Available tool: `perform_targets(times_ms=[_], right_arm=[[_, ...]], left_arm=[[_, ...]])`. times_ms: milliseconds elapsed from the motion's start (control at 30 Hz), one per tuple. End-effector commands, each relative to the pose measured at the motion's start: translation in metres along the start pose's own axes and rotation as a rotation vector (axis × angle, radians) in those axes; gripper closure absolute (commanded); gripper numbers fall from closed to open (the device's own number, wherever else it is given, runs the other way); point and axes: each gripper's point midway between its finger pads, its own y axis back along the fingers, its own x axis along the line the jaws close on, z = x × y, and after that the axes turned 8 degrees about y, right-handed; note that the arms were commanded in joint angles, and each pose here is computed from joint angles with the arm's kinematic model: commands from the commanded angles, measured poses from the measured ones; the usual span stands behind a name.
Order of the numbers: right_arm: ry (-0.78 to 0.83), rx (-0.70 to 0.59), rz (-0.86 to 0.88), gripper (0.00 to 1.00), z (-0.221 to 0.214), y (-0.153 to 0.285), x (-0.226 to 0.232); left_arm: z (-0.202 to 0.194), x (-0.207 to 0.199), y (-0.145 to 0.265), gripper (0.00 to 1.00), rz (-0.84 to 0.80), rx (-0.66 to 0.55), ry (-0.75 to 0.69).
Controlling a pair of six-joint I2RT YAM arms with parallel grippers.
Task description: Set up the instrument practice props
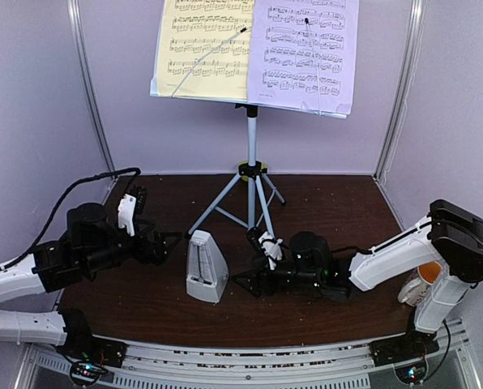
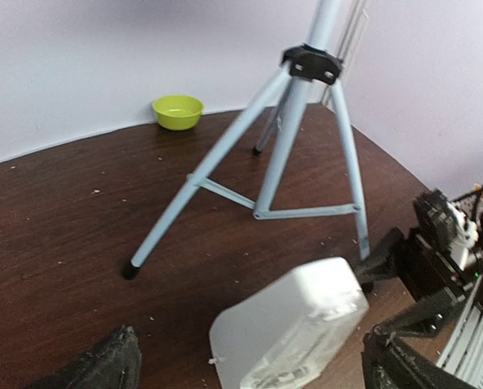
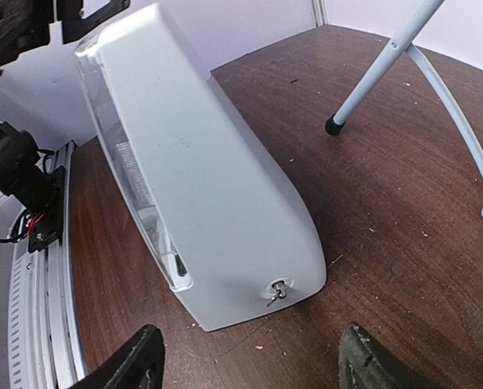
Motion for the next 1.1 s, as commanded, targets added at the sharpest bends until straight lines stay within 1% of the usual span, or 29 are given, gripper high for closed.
perform_targets(times_ms=[0,133,367,567,767,867,1000,1067], right_arm=[[-0.039,0.020,-0.058,0.26,-0.009,0.002,-0.013],[-0.048,0.017,-0.056,0.26,-0.009,0.002,-0.013],[-0.050,0.016,-0.061,0.25,-0.010,0.004,-0.014],[-0.055,0.009,-0.074,0.23,-0.009,0.005,-0.016],[-0.054,0.003,-0.084,0.23,-0.008,0.005,-0.018],[-0.054,0.003,-0.086,0.23,-0.009,0.006,-0.018],[-0.055,-0.002,-0.089,0.23,-0.009,0.007,-0.018],[-0.054,-0.004,-0.088,0.23,-0.010,0.007,-0.018]], left_arm=[[-0.002,-0.016,0.001,0.02,0.051,-0.026,0.025],[-0.012,-0.028,-0.009,0.02,0.122,-0.009,-0.022],[-0.029,-0.048,-0.042,0.02,0.150,0.004,0.014],[-0.038,-0.043,-0.066,0.02,0.256,-0.004,0.046],[-0.065,-0.031,-0.088,0.04,0.367,0.051,0.024],[-0.076,-0.027,-0.094,0.08,0.386,0.062,0.037],[-0.085,-0.023,-0.096,0.17,0.398,0.075,0.036],[-0.083,-0.022,-0.095,0.24,0.400,0.073,0.027]])
